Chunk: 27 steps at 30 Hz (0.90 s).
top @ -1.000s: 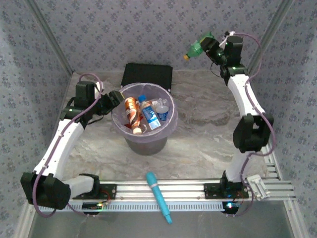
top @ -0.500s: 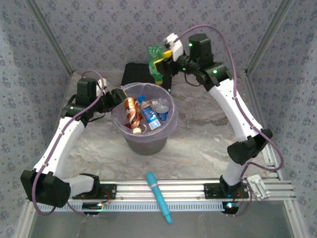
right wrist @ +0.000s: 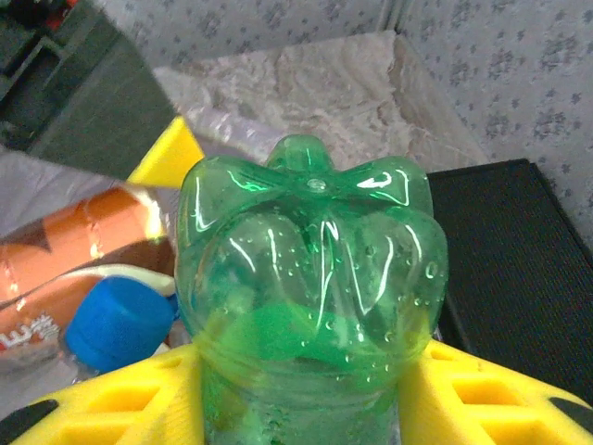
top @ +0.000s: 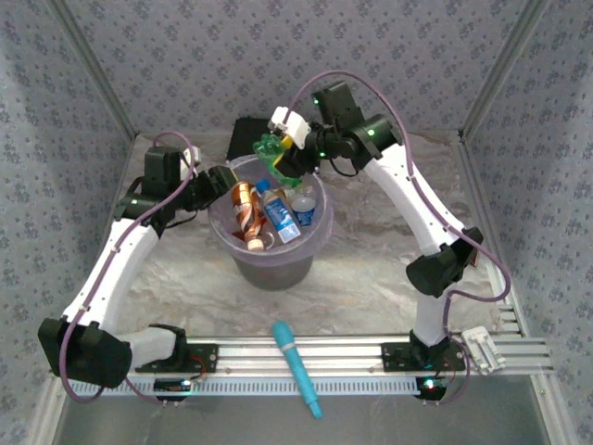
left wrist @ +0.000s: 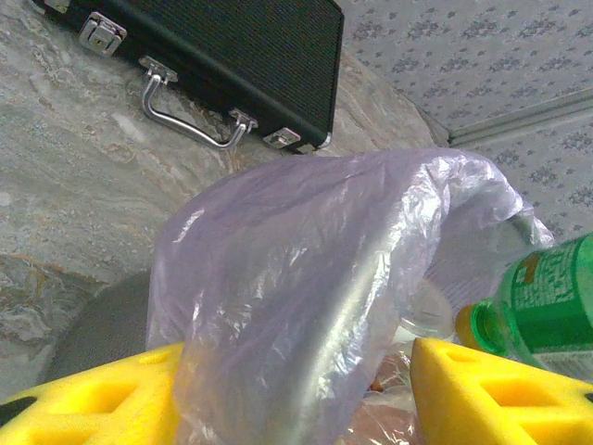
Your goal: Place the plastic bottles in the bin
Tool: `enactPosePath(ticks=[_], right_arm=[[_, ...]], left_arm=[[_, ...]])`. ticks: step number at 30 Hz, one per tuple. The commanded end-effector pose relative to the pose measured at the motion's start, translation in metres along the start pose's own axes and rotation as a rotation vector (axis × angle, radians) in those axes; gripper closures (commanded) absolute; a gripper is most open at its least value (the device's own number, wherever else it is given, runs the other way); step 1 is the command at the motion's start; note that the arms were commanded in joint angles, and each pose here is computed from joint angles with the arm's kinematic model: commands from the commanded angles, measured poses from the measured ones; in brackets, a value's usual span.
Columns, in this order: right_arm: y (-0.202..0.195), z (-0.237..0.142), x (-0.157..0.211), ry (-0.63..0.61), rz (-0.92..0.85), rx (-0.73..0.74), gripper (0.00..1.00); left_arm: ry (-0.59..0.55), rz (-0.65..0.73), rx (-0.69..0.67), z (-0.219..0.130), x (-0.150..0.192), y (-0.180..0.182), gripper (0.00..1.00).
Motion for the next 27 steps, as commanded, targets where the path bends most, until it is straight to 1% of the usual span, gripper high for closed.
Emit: enactPosePath(ticks=[1,4,7,9,12,13,16,19,23,26,27], right_arm=[[0.016,0.008,0.017,0.108,-0.048,-0.051,0.42],[0.022,0.007,0.012,0.097,-0.059,-0.058,0.33],[0.028,-0.006,-0.004,0.023,-0.054,-0.063,0.25],[0.024,-0.015,-0.014,-0.031,-0.04,-0.038,0.22],[0.013,-0.026,-0.026,-0.105,-0.008,0.004,0.21],[0.008,-0.027,-0.03,-0.124,0.013,0.013,0.22],[-0.007,-0.027,-0.037,-0.161,0.105,0.025,0.3],[-0.01,-0.015,-0.037,-0.139,0.148,-0.005,0.39],[-0.019,0.004,-0.034,-0.117,0.19,-0.016,0.45],[-0.017,0.018,-0.032,-0.104,0.214,-0.069,0.51],[-0.015,0.022,-0.031,-0.097,0.22,-0.084,0.54]], left_arm=[[-0.033,0.033,0.015,-0.013,-0.007,-0.01,0.39],[-0.038,0.034,0.013,-0.014,-0.008,-0.011,0.39],[-0.039,0.036,0.012,-0.015,-0.008,-0.011,0.39],[-0.043,0.038,0.013,-0.016,-0.009,-0.012,0.39],[-0.042,0.041,0.011,-0.017,-0.009,-0.012,0.39],[-0.042,0.042,0.01,-0.017,-0.008,-0.012,0.39],[-0.047,0.045,0.009,-0.018,-0.009,-0.012,0.39],[-0.044,0.043,0.011,-0.018,-0.009,-0.013,0.39],[-0.042,0.04,0.009,-0.017,-0.009,-0.012,0.39],[-0.041,0.036,0.01,-0.017,-0.008,-0.012,0.39],[-0.042,0.037,0.011,-0.016,-0.009,-0.012,0.39]])
Point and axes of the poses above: each hand's point on the last joint's axis, 136 mm out from that joint toward the fingers, its own z axis out along the fingers, its own y axis along the line the jaws close on, x = y × z, the point moved 2 cm from there along -z, back along the fingers, and after that the axes turned 14 degrees about z, right-handed, at the moved point
